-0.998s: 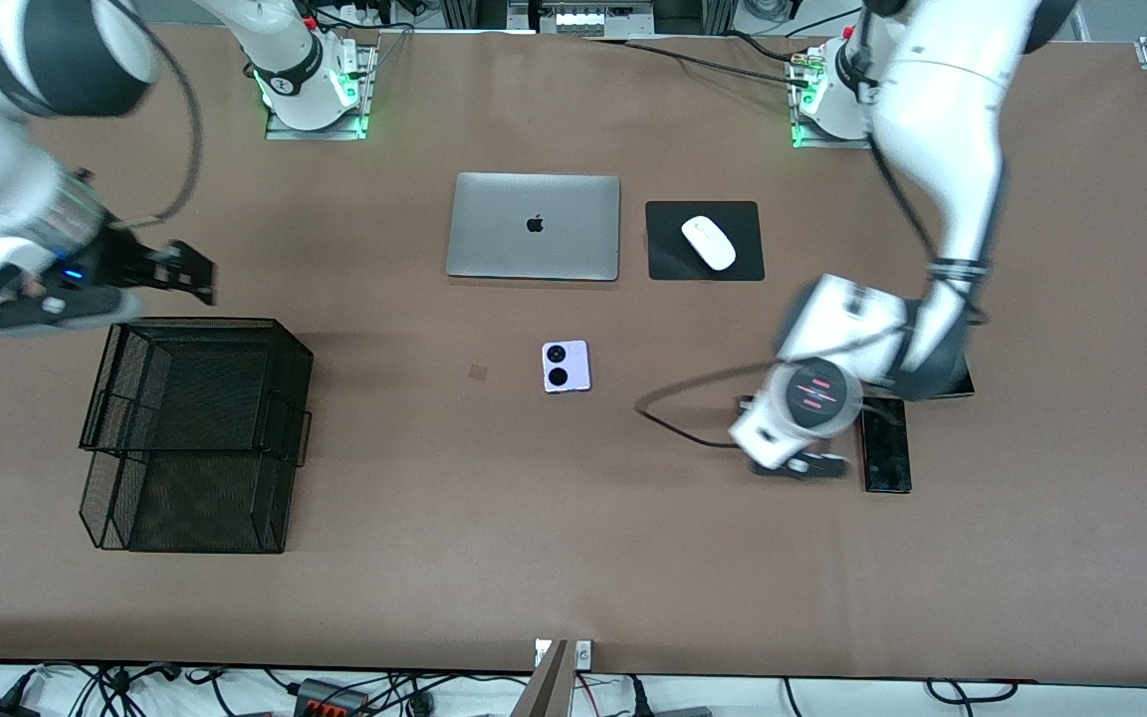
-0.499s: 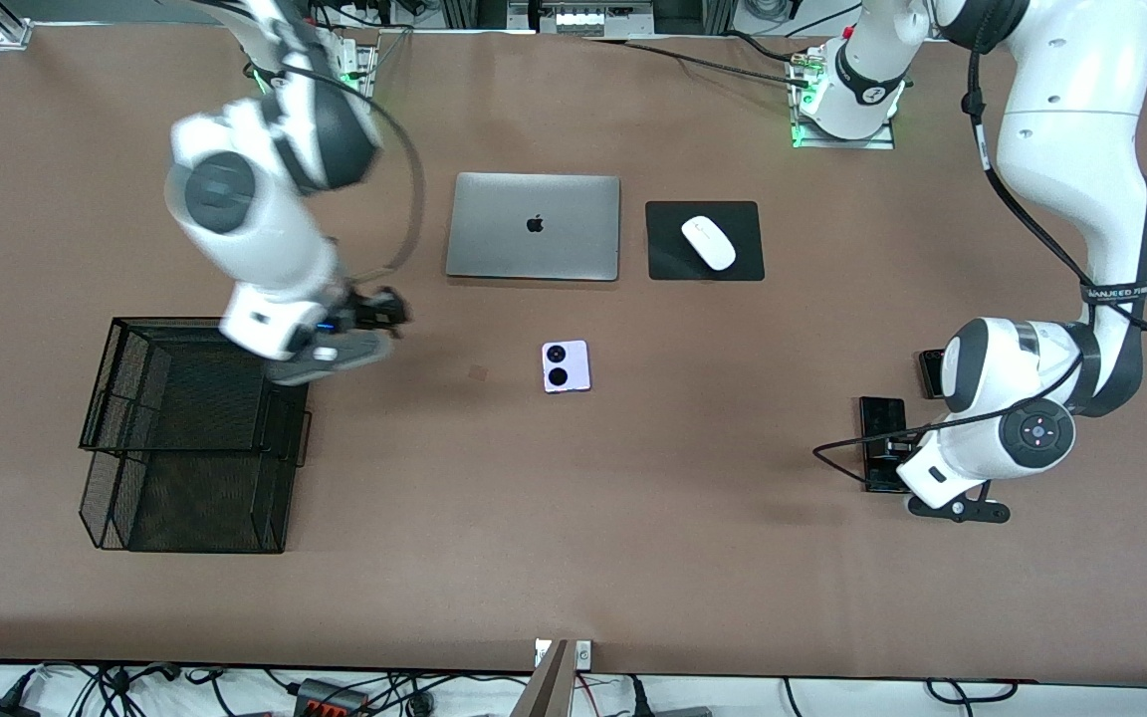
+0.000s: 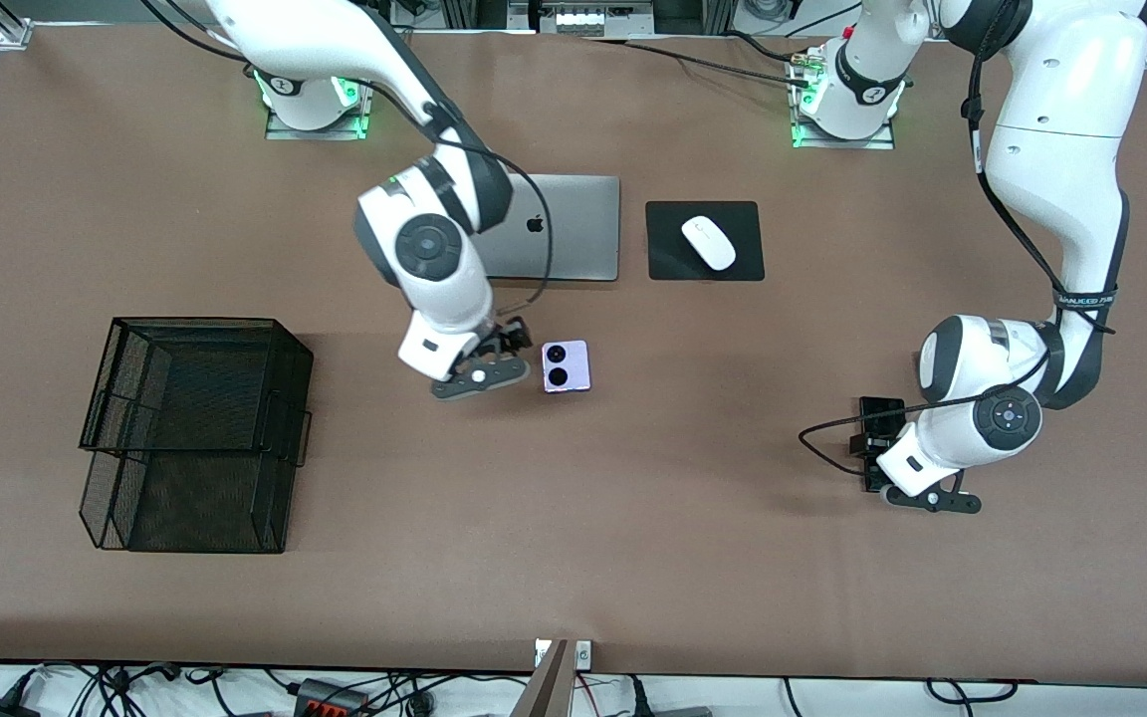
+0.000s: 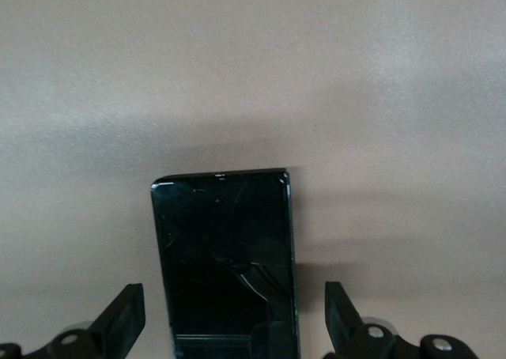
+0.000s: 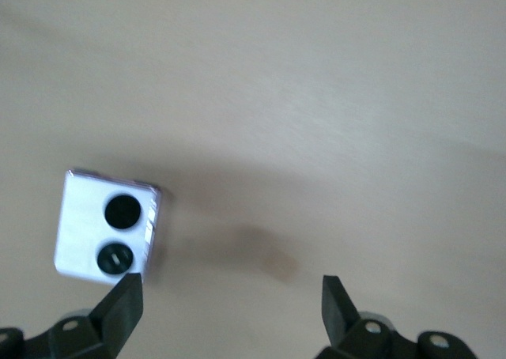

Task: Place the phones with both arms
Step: 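Grasp the long black phone with the left gripper while the right gripper reaches, then grasp the white phone with the right gripper while the left gripper lifts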

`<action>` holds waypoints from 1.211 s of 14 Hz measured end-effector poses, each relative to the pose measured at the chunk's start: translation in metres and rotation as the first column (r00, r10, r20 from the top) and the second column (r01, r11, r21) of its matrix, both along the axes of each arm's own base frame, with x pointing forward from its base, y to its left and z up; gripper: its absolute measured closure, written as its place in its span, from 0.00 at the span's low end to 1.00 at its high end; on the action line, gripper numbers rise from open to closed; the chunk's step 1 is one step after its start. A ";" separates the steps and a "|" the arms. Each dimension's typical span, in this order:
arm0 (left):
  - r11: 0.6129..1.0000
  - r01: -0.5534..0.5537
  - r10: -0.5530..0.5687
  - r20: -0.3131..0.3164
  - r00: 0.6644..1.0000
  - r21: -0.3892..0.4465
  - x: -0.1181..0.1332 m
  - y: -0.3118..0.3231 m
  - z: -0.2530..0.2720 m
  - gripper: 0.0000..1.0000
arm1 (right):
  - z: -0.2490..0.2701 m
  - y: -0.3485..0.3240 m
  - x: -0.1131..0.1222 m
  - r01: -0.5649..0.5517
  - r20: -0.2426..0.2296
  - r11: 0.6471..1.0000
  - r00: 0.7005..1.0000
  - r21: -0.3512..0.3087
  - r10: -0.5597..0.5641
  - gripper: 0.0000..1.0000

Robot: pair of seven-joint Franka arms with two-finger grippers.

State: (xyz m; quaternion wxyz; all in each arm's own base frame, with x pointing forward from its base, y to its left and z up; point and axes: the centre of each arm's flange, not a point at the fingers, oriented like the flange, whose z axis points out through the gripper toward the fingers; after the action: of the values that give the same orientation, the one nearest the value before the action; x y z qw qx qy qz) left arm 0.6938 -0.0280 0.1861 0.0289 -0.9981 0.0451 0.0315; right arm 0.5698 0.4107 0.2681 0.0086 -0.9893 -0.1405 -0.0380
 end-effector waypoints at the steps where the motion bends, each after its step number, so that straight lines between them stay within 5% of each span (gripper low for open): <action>1: 1.000 -0.003 0.003 -0.004 1.000 -0.004 -0.001 0.003 -0.002 0.00 | -0.013 0.012 -0.004 0.011 0.011 1.000 1.000 0.011 -0.011 0.00; 6: 1.000 -0.008 0.008 -0.026 1.000 -0.010 -0.005 0.015 -0.016 0.00 | -0.047 0.067 -0.026 0.133 0.011 0.990 0.991 0.035 -0.134 0.00; 12: 1.000 -0.002 0.001 -0.042 0.999 -0.020 -0.009 0.008 -0.026 0.00 | -0.076 0.088 -0.034 0.149 0.004 0.988 0.989 0.032 -0.149 0.00; 14: 1.000 -0.002 0.001 -0.039 0.999 -0.024 -0.008 0.008 -0.024 0.19 | -0.083 0.087 -0.033 0.150 0.008 0.988 0.989 0.033 -0.151 0.00; 17: 1.000 -0.003 0.002 -0.037 0.999 -0.025 -0.007 0.009 -0.021 0.21 | -0.088 0.088 -0.033 0.160 0.012 0.986 0.987 0.041 -0.161 0.00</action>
State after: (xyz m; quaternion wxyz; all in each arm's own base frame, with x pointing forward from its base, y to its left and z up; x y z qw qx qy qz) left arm 0.6863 -0.0193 0.1652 0.0157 -0.9976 0.0449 0.0496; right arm 0.5365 0.4990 0.1797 0.0240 -0.9967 -0.0598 -0.0488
